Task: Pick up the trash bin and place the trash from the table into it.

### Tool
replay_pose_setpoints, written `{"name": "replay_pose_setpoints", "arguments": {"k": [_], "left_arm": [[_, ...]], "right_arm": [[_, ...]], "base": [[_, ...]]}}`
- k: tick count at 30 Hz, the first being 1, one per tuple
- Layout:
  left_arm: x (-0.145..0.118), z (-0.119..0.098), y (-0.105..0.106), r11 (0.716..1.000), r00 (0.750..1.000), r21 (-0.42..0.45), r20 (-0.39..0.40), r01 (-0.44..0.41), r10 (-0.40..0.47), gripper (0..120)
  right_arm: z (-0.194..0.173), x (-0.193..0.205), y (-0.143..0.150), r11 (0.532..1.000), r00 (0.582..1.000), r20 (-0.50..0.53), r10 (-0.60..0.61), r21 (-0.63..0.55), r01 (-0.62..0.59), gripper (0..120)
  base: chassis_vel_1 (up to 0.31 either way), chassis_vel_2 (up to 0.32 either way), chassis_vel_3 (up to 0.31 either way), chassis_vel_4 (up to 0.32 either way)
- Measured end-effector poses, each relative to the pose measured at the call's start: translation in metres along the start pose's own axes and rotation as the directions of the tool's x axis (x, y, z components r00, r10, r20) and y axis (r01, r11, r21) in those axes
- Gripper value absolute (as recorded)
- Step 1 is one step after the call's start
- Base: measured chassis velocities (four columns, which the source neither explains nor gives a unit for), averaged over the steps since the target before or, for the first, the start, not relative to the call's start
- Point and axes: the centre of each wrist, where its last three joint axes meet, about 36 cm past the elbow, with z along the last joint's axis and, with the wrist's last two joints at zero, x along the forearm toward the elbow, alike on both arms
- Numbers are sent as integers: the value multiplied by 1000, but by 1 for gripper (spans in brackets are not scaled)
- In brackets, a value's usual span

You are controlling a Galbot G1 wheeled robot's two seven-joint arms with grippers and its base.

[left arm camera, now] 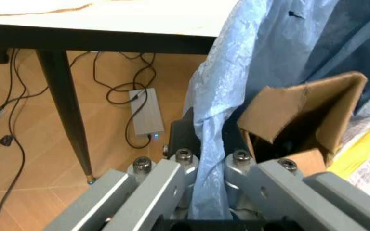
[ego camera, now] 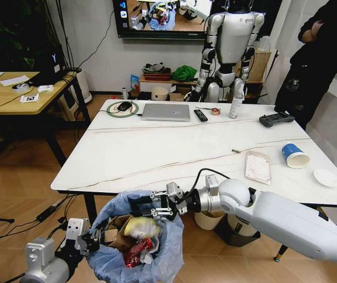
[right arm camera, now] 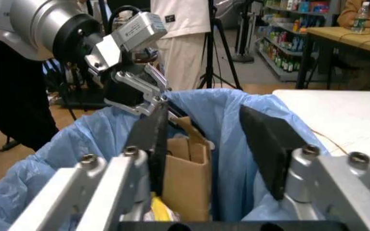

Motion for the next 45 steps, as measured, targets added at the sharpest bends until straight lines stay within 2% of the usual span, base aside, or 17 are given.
{"name": "replay_pose_setpoints", "arguments": {"k": [1,3,7,9,14,24,28,30,34,35,36,38,40,41,42,43,45], "left_arm": [[0,0,0,1000,1000,1,0,0,0,0],[0,0,0,1000,1000,1,0,0,0,0],[0,-1,0,1000,1000,3,0,-1,1,0],[0,-1,0,1000,1000,3,0,-2,2,0],[-1,-1,0,1000,1000,4,-1,-3,3,0],[-1,-1,0,1000,1000,1,-3,-3,3,0],[0,0,0,1000,1000,-6,-6,-2,2,0],[0,0,0,1000,1000,-9,-7,-3,3,0],[-1,-2,0,1000,1000,-24,-13,-12,11,0],[-1,-2,0,1000,1000,-24,-13,-12,11,0],[-1,-2,0,999,1000,-29,-15,-16,15,0],[-1,-3,0,999,999,-41,-20,-27,26,0],[-2,-4,-1,998,999,-54,-24,-40,38,0],[-3,-4,-1,997,999,-58,-25,-47,46,0],[-3,-4,-1,997,999,-58,-25,-47,46,0],[-3,-5,-1,997,998,-60,-25,-54,53,0],[-3,-5,-2,996,998,-62,-27,-62,60,0]], "right_arm": [[0,0,0,1000,1000,1,1,0,-1,51],[0,0,0,1000,1000,2,1,1,-1,54],[-1,0,-1,1000,1000,4,4,1,-4,73],[0,0,-1,1000,1000,5,5,0,-5,77],[-2,-2,0,1000,1000,16,6,-5,-6,98],[-29,-9,2,1000,996,91,3,22,-5,100],[-63,-8,-5,992,974,207,92,67,-108,100],[-71,-5,-8,987,964,232,130,65,-149,100],[-88,19,-13,930,898,281,339,41,-364,100],[-88,19,-13,930,898,281,339,41,-364,100],[-88,28,-11,899,866,278,416,16,-437,100],[-87,44,-6,823,793,245,557,-34,-568,100],[-86,66,2,708,689,181,702,-77,-702,100],[-86,81,7,630,617,137,775,-91,-771,100],[-86,81,7,630,617,137,775,-91,-771,100],[-85,93,11,571,562,110,820,-96,-815,100],[-86,110,14,489,482,87,872,-96,-867,100]], "base": [[0,0,0,0],[0,0,0,0],[0,0,0,0],[0,0,0,0],[0,0,0,0],[0,0,0,0],[0,0,0,0],[0,0,0,0],[0,0,0,0],[0,0,0,0],[0,0,0,0],[0,0,0,0],[0,0,0,0],[0,0,0,0],[0,0,0,0],[0,0,0,0],[0,0,0,0]]}}
